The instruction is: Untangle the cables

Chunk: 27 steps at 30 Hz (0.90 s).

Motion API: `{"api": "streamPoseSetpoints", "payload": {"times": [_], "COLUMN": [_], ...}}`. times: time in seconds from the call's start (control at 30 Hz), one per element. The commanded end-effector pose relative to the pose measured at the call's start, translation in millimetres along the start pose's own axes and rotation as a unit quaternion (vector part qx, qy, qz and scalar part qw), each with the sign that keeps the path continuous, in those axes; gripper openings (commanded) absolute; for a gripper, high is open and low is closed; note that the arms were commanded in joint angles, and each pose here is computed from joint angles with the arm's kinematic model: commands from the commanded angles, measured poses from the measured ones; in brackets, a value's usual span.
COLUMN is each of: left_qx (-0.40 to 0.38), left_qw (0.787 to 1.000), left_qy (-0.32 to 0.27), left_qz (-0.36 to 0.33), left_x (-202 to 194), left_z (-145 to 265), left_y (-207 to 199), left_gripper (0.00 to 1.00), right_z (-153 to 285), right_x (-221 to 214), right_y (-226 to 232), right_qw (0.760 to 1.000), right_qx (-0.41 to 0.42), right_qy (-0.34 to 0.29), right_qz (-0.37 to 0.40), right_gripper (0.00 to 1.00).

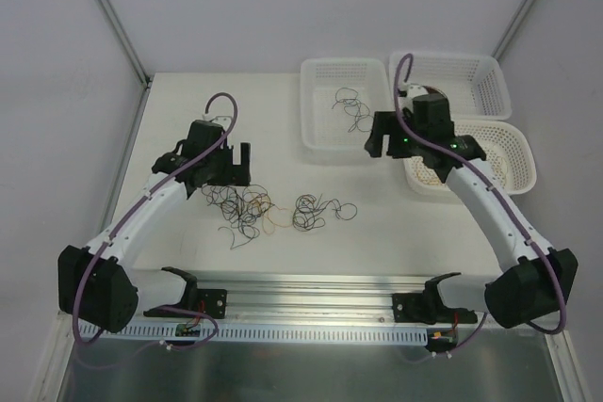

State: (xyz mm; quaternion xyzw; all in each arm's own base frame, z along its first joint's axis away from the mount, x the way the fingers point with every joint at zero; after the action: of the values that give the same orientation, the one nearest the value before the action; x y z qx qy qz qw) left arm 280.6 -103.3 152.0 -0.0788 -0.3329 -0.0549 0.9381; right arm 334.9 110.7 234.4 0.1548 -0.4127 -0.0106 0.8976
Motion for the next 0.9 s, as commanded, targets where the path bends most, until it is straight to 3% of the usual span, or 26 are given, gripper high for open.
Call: {"api": "streamPoseSetpoints", "payload": {"times": [0.0, 0.13, 0.33, 0.63, 0.87], "left_qx": [-0.005, -0.001, -0.009, 0.005, 0.012], "left_qw": [1.0, 0.999, 0.998, 0.995, 0.994], "left_qy": [0.018, 0.034, 0.066, 0.098, 0.112], "left_qz": [0.014, 0.015, 0.016, 0.01, 0.008], "left_x": [-5, -9, -20, -30, -34], "left_z": [-5, -10, -20, -29, -32], "left_y": [0, 1, -2, 2, 5], "left_gripper": [0.99, 0.99, 0.99, 0.99, 0.99], "right_z": [-5, -18, -45, -89, -108], "right_x": [-28, -76, -131, -182, -211], "right_y": [71, 135, 191, 235, 234], "right_qw": [0.984, 0.949, 0.914, 0.901, 0.896], "right_qx": [0.126, 0.23, 0.293, 0.305, 0.301], "right_qy": [0.031, 0.1, 0.169, 0.214, 0.247], "right_qz": [0.119, 0.19, 0.223, 0.223, 0.214], "right_gripper": [0.83, 0.8, 0.7, 0.53, 0.42]}}
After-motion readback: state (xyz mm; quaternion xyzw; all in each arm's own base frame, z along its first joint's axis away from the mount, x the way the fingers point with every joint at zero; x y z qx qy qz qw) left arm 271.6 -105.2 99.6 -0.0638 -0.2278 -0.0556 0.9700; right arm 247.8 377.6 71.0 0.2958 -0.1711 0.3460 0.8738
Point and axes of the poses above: each gripper's point midway between its finger pads, its own z axis back along the fingers, its own y axis along the line the jaws close on, x = y × z, the point moved 1 cm from there along z, back along the fingers, and after that the axes turned 3 degrees about -z, right-handed, at the moved point
